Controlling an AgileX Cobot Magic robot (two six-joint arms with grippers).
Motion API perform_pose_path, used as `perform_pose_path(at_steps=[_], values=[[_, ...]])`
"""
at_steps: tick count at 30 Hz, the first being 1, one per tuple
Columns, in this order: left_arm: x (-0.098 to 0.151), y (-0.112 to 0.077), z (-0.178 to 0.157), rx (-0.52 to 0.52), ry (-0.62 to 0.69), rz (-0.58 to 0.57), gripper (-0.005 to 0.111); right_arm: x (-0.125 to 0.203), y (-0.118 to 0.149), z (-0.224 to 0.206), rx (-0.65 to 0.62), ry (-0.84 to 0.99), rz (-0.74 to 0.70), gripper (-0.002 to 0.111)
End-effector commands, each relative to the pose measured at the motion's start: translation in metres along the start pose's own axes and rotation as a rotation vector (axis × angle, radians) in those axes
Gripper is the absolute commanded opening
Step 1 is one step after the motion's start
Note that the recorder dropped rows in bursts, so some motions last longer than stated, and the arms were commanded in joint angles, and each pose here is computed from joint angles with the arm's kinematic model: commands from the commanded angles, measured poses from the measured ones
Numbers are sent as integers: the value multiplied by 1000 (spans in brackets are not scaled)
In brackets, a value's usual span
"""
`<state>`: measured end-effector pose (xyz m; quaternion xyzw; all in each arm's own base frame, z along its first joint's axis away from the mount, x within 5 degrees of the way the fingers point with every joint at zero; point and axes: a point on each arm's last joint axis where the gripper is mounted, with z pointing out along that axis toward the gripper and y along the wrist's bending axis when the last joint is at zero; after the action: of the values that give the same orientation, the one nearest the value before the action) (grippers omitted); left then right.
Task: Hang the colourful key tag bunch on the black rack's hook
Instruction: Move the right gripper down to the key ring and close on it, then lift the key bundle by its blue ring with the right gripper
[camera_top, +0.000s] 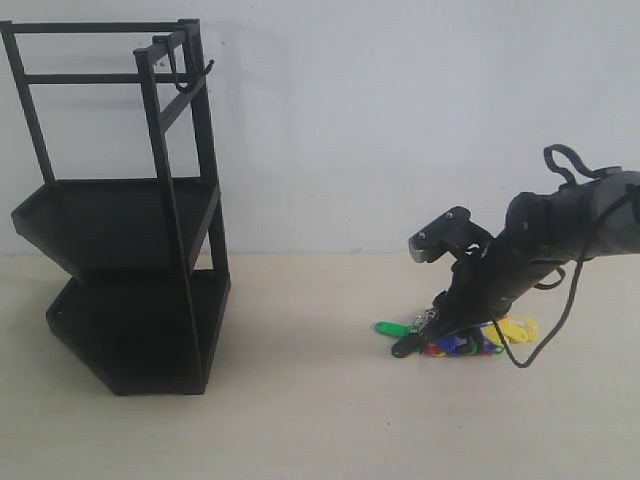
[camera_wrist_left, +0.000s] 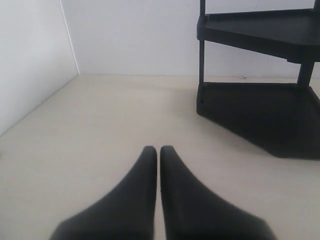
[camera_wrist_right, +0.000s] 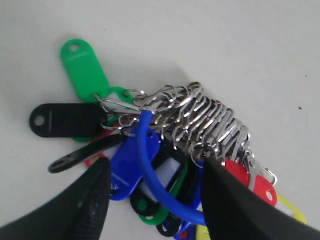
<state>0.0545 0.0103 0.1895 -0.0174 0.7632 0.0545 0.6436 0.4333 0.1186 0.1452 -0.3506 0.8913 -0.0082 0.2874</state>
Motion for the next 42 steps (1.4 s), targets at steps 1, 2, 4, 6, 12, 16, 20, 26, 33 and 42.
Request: perform_pose_path(at_steps=[1,2,4,6,12,16,20,26,33,42], values=[[-1,0,0,1,0,-5,4,1,-5,6,22,-17,6,52],[-1,0,0,1,0,-5,4,1,-5,8,29,-27,6,52],[-1,0,0,1,0,-5,4,2,-5,12,34,-32,9,52],[-1,0,0,1,0,-5,4,4,-5,17,37,-33,7,52],[-1,0,0,1,0,-5,4,7,-4,26,45,-40,-2,35],[-1,0,0,1,0,-5,4,8,-3,25,28,-15,-13,1],[-1,0,0,1,0,-5,4,6,-3,17,21,-9,-8,0],[-1,0,0,1,0,-5,4,-8,-7,-19,20,-27,10,0],[-1,0,0,1,0,-5,4,-21,-10,-64,21,-53,55,0],[-1,0,0,1,0,-5,4,-31,-24,-193,92,-177,199,0]])
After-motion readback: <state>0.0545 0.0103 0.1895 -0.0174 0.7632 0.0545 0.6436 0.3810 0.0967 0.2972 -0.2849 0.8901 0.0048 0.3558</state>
